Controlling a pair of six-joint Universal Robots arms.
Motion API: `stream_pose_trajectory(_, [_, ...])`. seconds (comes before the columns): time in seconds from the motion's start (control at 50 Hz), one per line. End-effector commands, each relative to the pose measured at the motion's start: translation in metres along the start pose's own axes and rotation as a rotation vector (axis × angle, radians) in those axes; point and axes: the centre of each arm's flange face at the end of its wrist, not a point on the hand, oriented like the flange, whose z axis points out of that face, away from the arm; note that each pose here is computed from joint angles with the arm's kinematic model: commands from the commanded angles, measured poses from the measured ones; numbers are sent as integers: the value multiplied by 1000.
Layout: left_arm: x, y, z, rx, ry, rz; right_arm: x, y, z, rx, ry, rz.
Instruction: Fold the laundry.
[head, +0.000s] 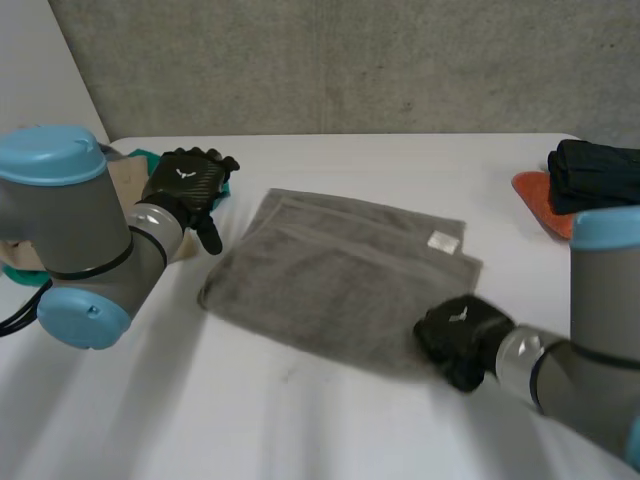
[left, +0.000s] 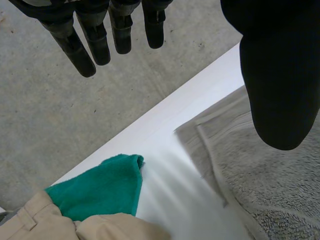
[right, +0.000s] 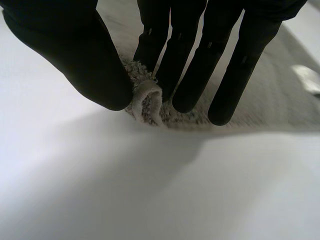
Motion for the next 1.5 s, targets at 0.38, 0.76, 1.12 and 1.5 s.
stream_pose_trajectory(0.38, [-16,5,-8,-120,-41,-31,12,-49,-33,240,-6,-5])
stream_pose_trajectory(0.76, [-8,61,13,-402,38,-186,23,-26,1,186,12,27])
stream_pose_trajectory(1.12, [-1,43,11,-388,101,-200,52,-71,13,334,111,-47])
stream_pose_trajectory(1.5, [57,-5,-60,-205,263,-23,6,-125,107,469,-46,-434])
